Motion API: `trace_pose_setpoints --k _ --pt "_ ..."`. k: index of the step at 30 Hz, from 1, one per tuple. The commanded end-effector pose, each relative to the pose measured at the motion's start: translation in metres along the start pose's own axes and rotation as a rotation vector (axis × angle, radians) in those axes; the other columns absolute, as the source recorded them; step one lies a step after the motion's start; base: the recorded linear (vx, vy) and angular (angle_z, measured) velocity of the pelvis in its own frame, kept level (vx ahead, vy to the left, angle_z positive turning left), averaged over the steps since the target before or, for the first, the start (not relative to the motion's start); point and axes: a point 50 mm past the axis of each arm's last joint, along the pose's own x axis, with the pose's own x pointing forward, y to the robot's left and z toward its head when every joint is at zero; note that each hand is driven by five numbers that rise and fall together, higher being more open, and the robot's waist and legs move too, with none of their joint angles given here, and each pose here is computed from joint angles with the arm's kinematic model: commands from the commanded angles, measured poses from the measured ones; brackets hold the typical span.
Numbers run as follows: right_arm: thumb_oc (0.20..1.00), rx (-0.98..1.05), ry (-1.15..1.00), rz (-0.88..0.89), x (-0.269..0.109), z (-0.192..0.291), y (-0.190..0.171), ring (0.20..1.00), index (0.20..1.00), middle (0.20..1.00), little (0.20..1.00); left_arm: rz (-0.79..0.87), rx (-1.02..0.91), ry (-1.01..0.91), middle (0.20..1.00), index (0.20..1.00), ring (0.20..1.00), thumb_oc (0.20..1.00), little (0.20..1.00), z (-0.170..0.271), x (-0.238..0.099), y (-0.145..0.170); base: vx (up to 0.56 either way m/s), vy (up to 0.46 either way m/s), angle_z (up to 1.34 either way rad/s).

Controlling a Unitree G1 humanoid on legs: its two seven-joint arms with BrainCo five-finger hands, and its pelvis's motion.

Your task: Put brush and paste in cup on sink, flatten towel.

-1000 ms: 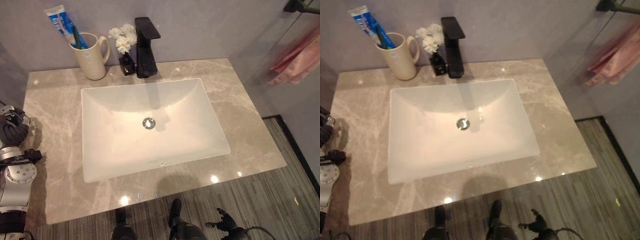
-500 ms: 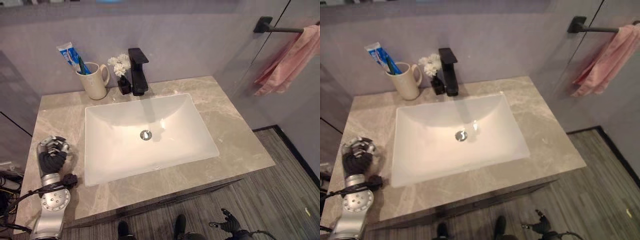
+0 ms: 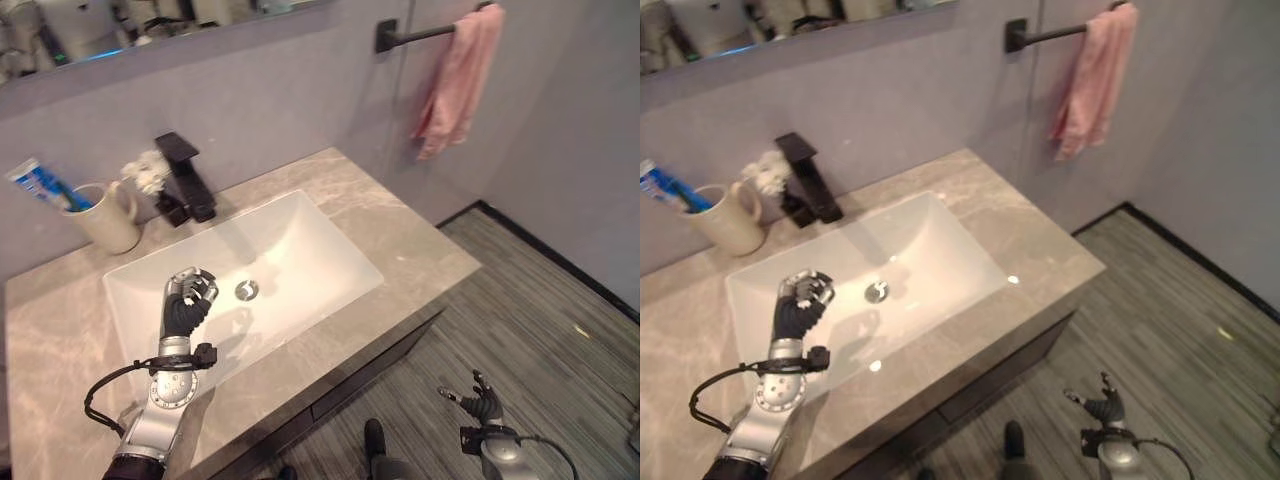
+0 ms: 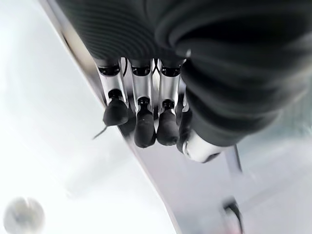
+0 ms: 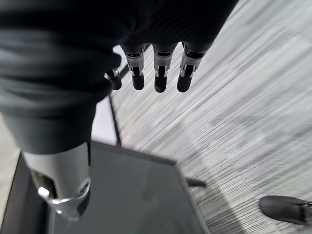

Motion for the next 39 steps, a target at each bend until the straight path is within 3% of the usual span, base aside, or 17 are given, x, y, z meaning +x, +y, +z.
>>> trace_pose_setpoints --k 1,7,14,25,32,37,39 --pt "1.000 0.028 -0.154 -0.069 0.006 0.029 -0.016 1.000 1.000 1.000 1.000 0.009 -0.025 -0.107 0.200 0.200 0.200 0.200 0.200 0.016 0.012 0.004 -0.04 0.197 -0.70" --pt "1.000 0.060 -0.275 -0.140 0.004 0.053 -0.029 1.000 1.000 1.000 1.000 -0.018 -0.020 -0.178 0.200 0.200 0.200 0.200 0.200 0.029 0.017 0.003 -0.09 0.187 -0.62" --pt "1.000 0.027 -0.436 -0.057 0.005 0.097 -0.001 1.000 1.000 1.000 1.000 -0.013 0.018 -0.203 0.200 0.200 0.200 0.200 0.200 0.033 0.014 0.010 -0.08 -0.008 -1.39" --pt "1.000 -0.068 -0.448 0.031 0.001 0.094 0.010 1.000 1.000 1.000 1.000 -0.021 0.017 -0.157 0.200 0.200 0.200 0.200 0.200 0.024 0.014 0.007 -0.01 -0.118 -0.94" --pt "1.000 -0.032 -0.430 0.018 0.001 0.089 -0.001 1.000 1.000 1.000 1.000 -0.018 -0.079 -0.118 0.200 0.200 0.200 0.200 0.200 0.022 0.017 -0.003 0.09 -0.251 -0.38" --pt "1.000 -0.075 -0.460 0.029 0.008 0.103 -0.006 1.000 1.000 1.000 1.000 -0.085 -0.349 0.021 0.200 0.200 0.200 0.200 0.200 0.008 0.008 -0.017 0.07 -0.145 -0.52" --pt "1.000 -0.081 -0.466 0.030 0.009 0.107 -0.007 1.000 1.000 1.000 1.000 -0.104 -0.372 0.037 0.325 0.325 0.325 0.325 0.325 0.006 0.007 -0.019 -0.02 0.006 -0.39"
